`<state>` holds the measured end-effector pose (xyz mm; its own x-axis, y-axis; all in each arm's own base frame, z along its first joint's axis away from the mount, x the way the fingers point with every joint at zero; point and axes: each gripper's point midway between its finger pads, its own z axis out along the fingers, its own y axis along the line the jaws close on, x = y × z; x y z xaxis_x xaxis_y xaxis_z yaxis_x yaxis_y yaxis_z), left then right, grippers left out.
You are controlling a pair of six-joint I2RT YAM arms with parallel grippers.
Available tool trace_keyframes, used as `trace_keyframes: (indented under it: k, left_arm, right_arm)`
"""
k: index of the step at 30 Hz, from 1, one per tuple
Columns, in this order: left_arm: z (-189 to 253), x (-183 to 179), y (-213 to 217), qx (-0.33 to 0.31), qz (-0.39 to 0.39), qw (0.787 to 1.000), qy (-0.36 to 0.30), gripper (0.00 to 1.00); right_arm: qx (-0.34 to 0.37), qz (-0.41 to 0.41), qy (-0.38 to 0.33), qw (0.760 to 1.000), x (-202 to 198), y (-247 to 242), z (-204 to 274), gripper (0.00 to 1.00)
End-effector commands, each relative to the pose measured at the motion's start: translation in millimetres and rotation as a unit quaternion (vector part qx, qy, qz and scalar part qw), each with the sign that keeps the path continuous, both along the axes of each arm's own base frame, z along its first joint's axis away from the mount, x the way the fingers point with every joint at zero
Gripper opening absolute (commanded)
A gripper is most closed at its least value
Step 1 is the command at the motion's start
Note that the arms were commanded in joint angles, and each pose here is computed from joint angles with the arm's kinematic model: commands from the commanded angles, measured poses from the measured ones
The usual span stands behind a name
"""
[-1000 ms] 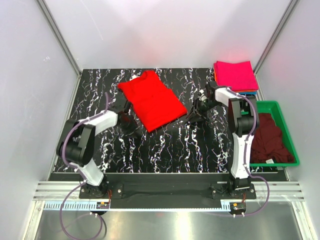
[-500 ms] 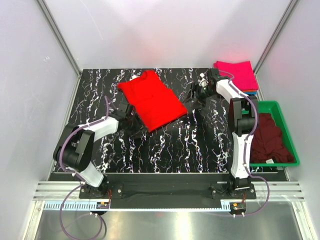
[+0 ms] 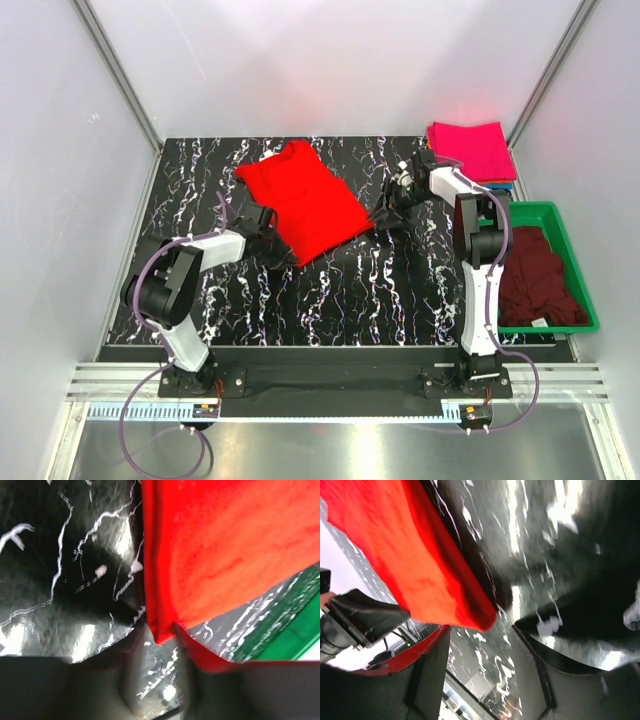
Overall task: Fold and stack the t-shirts
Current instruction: Fold the tshirt
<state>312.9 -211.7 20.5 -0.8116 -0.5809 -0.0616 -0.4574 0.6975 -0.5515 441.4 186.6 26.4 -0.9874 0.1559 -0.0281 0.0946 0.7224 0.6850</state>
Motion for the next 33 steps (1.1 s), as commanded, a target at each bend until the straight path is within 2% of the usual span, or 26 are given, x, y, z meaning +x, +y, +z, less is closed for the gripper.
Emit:
trace_keyframes:
  k: [1,3,4,9,12,18,19,20,22,23,25,27,28,30,31,33]
  left_arm:
    - [-26,-14,9,0.027,-0.007,0.999,0.028,0.15]
    - [-25,-20,17,0.038,-0.015,0.998,0.037,0.02]
    - [-26,-27,21,0.041,-0.019,0.998,0.042,0.0]
    - [-17,-61,58,0.056,-0.037,0.996,0.052,0.0]
    - [-23,-90,82,0.066,-0.044,0.993,0.085,0.0]
    - [-25,-124,103,0.073,-0.055,0.987,0.134,0.12]
    - [-22,-125,106,0.081,-0.05,0.986,0.135,0.17]
    - [-19,-129,117,0.112,-0.039,0.983,0.138,0.23]
    - [-5,-125,132,0.151,-0.01,0.979,0.134,0.29]
    - [8,-114,145,0.18,0.016,0.978,0.105,0.34]
    - [33,-90,152,0.192,0.039,0.979,0.061,0.48]
    - [48,-67,152,0.185,0.047,0.981,0.024,0.49]
    - [61,-45,147,0.173,0.05,0.984,-0.013,0.51]
    - [60,-25,133,0.135,0.033,0.99,-0.025,0.52]
    - [68,-5,126,0.118,0.028,0.991,-0.051,0.53]
    - [52,9,117,0.103,-0.002,0.994,-0.029,0.51]
  right_arm:
    - [-0.02,-0.007,-0.009,1.0,-12,-7,11,0.59]
    - [-0.026,-0.014,0.0,1.0,-22,-9,17,0.59]
    - [-0.028,-0.017,0.018,0.999,-35,-10,12,0.59]
    - [-0.048,-0.008,0.031,0.998,-76,-7,25,0.59]
    - [-0.054,0.004,0.037,0.998,-101,3,29,0.59]
    - [-0.019,0.01,0.021,1.0,-123,33,38,0.59]
    - [-0.022,0.013,0.013,1.0,-118,36,41,0.58]
    - [-0.036,0.015,0.009,0.999,-115,35,38,0.5]
    - [-0.033,0.026,-0.012,0.999,-101,45,52,0.4]
    - [-0.022,0.033,-0.008,0.999,-97,51,52,0.36]
    - [-0.012,0.037,-0.025,0.999,-80,61,64,0.37]
    - [-0.011,0.041,-0.024,0.999,-68,67,54,0.41]
    - [-0.004,0.045,-0.043,0.998,-56,73,61,0.42]
    - [0.0,0.051,-0.042,0.998,-44,79,48,0.46]
    - [0.004,0.055,-0.058,0.997,-33,84,52,0.46]
    - [0.003,0.056,-0.047,0.997,-26,87,36,0.46]
